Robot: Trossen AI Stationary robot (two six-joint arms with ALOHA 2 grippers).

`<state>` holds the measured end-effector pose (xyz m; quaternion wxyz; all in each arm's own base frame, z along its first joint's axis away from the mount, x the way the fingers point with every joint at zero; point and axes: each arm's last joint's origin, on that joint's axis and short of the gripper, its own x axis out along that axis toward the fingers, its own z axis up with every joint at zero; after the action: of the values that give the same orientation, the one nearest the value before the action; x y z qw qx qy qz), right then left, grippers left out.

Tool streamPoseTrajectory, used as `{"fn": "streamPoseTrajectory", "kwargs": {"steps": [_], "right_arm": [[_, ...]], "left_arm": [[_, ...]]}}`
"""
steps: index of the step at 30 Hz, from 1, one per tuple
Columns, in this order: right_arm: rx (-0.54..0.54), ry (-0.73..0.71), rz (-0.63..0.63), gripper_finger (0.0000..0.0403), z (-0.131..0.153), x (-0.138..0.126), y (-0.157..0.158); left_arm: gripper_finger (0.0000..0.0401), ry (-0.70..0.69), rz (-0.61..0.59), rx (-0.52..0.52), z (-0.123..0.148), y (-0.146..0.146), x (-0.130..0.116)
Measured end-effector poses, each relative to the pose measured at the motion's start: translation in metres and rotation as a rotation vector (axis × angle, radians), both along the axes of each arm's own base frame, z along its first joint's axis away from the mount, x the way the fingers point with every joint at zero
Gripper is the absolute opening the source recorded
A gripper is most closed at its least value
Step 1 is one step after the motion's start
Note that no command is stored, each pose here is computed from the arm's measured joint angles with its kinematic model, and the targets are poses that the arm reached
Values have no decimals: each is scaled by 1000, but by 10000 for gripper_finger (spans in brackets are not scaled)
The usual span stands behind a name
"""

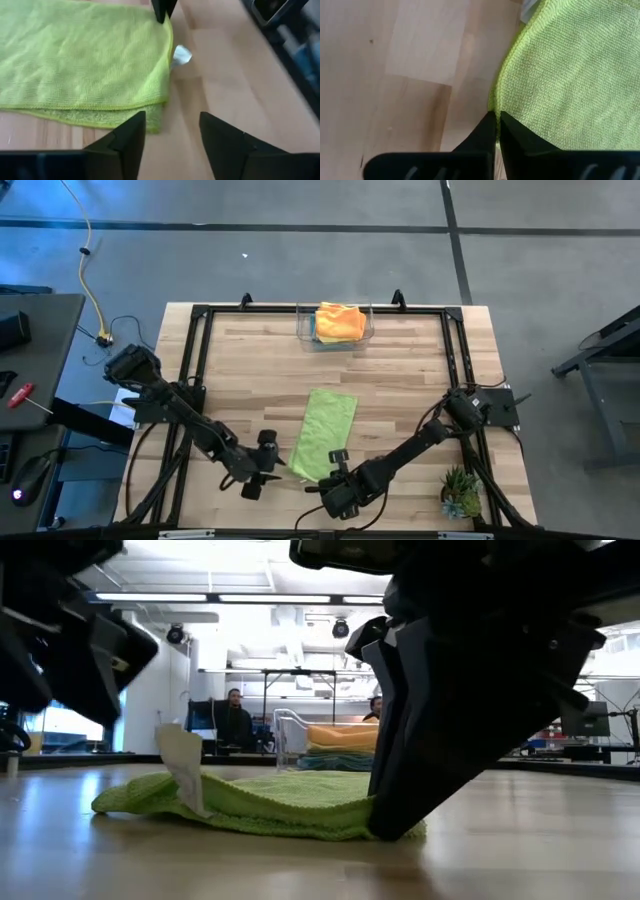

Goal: Fold microfiber towels
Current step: Fold the green towel

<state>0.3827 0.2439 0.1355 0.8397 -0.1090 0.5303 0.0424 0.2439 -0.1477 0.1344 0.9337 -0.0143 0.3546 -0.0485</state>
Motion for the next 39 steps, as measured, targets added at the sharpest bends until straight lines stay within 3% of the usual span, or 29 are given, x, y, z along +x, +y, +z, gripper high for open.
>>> {"fn": "streamPoseTrajectory", "kwargs": {"steps": [5, 11, 17, 24, 31, 39], "right_arm": [[3, -1, -7, 4, 0, 2, -3], [2, -2, -11, 4, 0, 3, -4], [2, -1, -11, 4, 0, 3, -4], [-9, 5, -16, 4, 9, 0, -7], [26, -62, -51, 4, 45, -7, -10], [66, -97, -117, 4, 83, -22, -15]], "left_arm": [[199, 26, -93, 112, -11, -1, 13], [182, 64, -123, 221, -27, -2, 28], [124, 78, -75, 256, -36, 4, 33], [16, 100, -78, 276, -35, 6, 31], [4, 61, 68, 121, -2, 9, 22], [2, -43, 237, -234, 53, 11, 7]]}}
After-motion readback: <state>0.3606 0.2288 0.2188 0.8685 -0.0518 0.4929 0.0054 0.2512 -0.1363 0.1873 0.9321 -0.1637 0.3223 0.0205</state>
